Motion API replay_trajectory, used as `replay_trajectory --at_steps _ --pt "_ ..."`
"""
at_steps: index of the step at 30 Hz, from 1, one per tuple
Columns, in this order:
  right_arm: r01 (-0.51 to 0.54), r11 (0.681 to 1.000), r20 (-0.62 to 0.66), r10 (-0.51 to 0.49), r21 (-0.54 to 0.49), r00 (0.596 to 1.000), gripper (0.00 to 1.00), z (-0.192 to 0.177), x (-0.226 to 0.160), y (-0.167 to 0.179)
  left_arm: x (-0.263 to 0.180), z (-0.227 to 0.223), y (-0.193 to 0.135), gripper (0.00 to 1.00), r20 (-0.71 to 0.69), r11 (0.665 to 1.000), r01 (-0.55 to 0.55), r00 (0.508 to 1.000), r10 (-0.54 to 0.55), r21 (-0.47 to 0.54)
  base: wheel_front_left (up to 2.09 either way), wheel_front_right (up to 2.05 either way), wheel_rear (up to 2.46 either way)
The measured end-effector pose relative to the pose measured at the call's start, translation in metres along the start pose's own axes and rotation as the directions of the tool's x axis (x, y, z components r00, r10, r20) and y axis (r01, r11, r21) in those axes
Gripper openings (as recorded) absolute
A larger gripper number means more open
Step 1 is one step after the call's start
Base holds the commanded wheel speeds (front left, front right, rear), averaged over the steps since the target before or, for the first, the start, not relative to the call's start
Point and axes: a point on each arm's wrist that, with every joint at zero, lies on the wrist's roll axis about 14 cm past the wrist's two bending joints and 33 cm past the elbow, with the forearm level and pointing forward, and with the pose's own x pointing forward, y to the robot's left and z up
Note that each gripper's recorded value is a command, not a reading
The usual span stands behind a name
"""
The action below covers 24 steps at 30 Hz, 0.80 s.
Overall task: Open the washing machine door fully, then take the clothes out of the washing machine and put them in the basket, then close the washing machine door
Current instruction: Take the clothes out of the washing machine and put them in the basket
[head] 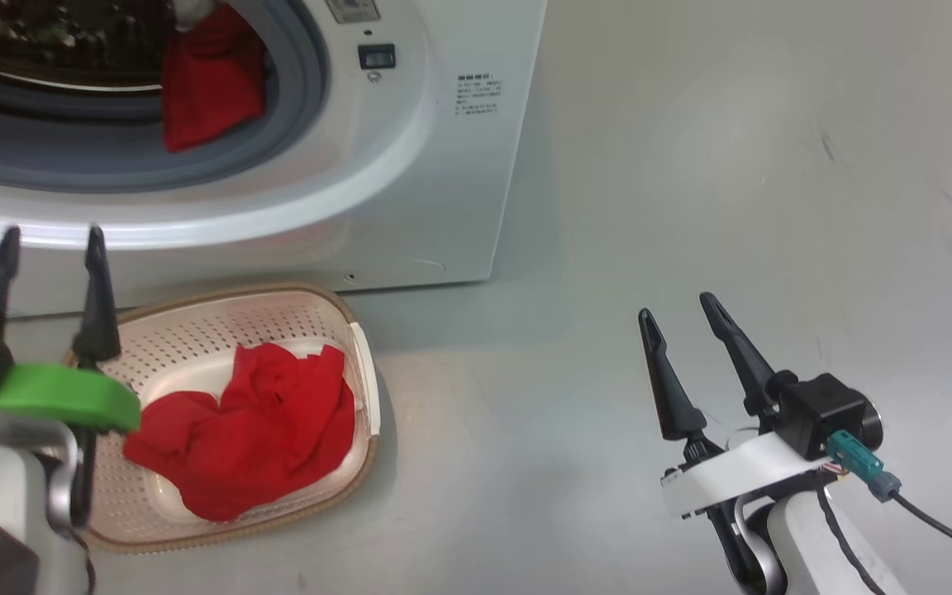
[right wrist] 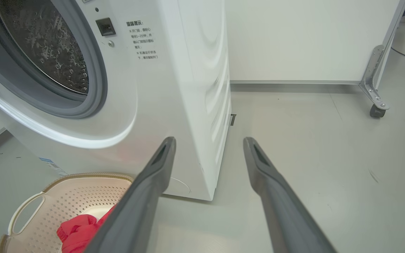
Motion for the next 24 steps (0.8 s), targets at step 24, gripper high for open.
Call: replay_trajectory --at_steps 24 --pt "0.062 0.998 -0.071 -0.062 -0.008 0.996 1.00 -0.027 0.023 -0.028 0.136 -0.033 -0.040 1.00 -0.226 0.965 0.055 0.967 -0.115 -0.257 0.00 0.00 0.00"
